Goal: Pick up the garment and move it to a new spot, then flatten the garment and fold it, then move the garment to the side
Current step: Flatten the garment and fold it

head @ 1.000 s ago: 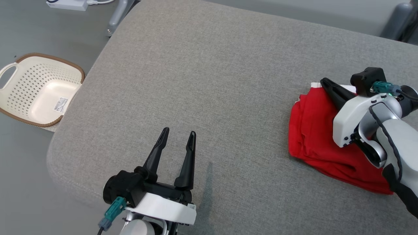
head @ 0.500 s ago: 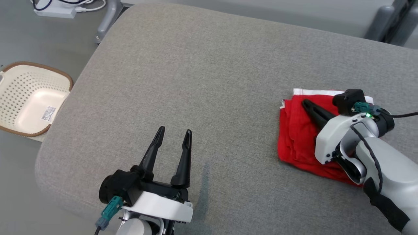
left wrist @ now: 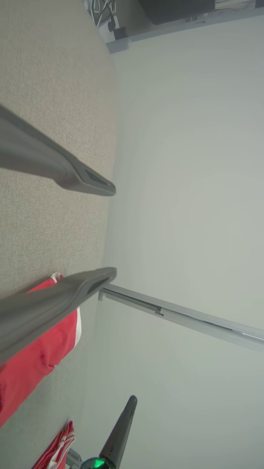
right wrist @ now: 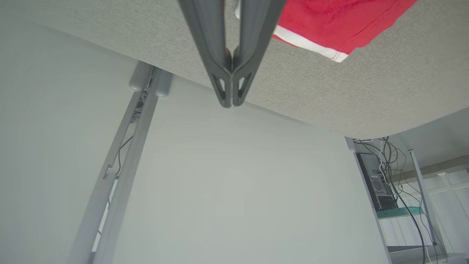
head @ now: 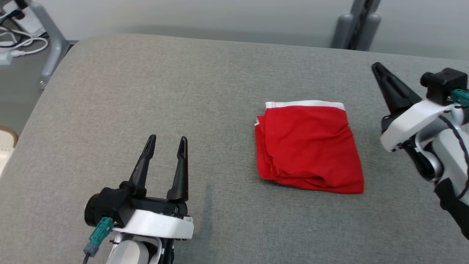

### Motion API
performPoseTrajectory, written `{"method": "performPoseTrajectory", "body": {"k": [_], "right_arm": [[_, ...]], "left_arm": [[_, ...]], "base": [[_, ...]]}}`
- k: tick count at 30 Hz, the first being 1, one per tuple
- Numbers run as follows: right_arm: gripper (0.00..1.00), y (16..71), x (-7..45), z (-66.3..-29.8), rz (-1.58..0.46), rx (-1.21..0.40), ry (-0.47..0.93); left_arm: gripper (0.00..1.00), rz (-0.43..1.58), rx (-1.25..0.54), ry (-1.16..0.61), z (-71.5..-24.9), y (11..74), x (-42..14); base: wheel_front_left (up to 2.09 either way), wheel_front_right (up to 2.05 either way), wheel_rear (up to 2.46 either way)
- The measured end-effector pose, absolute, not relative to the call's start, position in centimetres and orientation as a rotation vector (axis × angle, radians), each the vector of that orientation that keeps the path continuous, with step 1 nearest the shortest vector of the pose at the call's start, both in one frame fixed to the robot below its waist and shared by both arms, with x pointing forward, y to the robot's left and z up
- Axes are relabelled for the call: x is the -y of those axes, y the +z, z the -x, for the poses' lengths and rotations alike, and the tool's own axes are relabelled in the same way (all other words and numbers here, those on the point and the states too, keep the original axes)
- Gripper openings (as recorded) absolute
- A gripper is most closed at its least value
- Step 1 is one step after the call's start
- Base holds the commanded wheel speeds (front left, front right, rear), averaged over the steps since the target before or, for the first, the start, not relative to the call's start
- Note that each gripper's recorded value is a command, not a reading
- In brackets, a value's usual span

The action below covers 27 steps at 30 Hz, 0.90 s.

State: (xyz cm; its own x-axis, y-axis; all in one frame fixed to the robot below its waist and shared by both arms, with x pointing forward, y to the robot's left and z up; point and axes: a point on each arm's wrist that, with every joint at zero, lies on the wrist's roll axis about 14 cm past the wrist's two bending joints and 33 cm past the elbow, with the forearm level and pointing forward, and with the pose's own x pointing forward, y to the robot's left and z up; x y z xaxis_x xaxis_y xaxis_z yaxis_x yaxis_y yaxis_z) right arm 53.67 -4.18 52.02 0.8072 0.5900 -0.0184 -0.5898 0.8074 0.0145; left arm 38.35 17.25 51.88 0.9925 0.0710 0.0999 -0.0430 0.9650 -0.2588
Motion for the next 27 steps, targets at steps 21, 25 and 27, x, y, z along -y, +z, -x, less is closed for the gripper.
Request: {"method": "performPoseTrajectory", "body": {"k": [21, 25, 27], "right_arm": [[0.00, 52.9, 18.6, -42.8, 0.002, 0.133, 0.139], [0.71, 52.1, 19.5, -41.7, 0.002, 0.115, 0.084], [1.00, 51.7, 19.5, -41.4, -0.012, 0.106, 0.071]], "left_arm": [[1.00, 0.258, 0.113, -0.064, -39.1, 52.0, -13.9], [1.00, 0.249, 0.065, -0.069, -38.3, 50.5, -13.8], [1.00, 0.247, 0.054, -0.067, -38.0, 50.1, -13.8]], "base": [[0.00, 0.00, 0.00], [0.00, 0.00, 0.00], [0.00, 0.00, 0.00]]}}
